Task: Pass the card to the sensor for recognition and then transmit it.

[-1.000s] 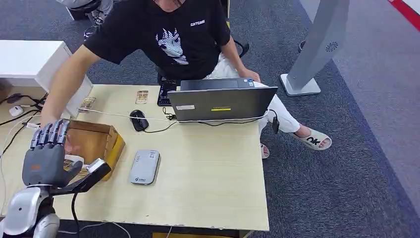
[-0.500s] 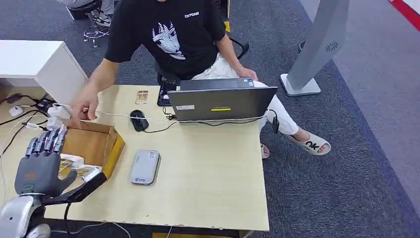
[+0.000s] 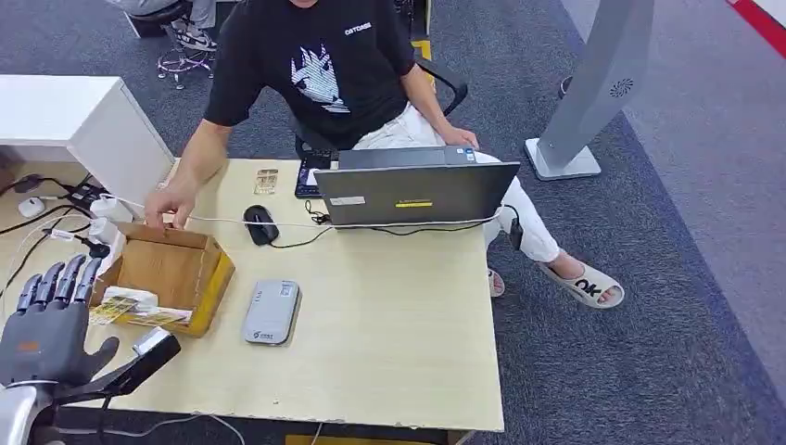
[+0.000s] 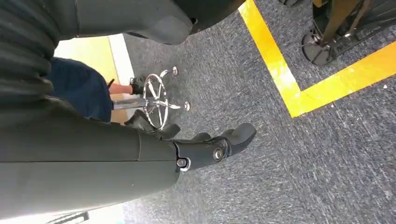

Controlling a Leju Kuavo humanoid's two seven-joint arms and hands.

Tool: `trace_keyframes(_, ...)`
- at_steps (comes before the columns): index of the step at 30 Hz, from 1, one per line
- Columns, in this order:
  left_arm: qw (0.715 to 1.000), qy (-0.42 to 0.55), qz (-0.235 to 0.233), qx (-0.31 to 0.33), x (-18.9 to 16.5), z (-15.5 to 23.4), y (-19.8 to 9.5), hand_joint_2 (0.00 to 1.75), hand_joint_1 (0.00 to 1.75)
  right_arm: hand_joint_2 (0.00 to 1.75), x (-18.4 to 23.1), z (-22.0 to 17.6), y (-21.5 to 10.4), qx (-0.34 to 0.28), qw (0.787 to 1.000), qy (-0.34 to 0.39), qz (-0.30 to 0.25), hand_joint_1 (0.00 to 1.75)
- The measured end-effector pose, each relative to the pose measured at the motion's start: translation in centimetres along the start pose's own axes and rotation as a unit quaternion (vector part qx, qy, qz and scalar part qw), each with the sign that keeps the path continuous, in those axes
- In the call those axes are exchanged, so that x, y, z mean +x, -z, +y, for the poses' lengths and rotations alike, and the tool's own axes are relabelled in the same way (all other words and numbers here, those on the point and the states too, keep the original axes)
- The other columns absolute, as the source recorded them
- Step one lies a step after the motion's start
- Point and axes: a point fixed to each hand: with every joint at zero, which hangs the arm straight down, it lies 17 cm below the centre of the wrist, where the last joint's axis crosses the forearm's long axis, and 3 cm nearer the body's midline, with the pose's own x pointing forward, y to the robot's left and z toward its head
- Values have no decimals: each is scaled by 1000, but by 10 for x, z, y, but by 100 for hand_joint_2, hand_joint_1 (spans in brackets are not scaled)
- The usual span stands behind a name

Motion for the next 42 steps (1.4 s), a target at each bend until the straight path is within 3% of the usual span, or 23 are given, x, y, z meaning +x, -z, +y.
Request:
trace_keyframes(26, 998, -5, 33, -55, -15, -48, 24, 175, 0, 175, 5, 3, -1, 5, 1000, -23, -7, 0)
trace_keyframes(40, 991, -54, 20, -119, -7, -91, 26, 175, 0, 175, 6, 3, -1, 6, 999, -35, -10, 0)
trace_keyframes(42, 990, -58, 19, -125, -5, -95, 25, 175, 7, 175, 6, 3, -1, 6, 999, -36, -11, 0)
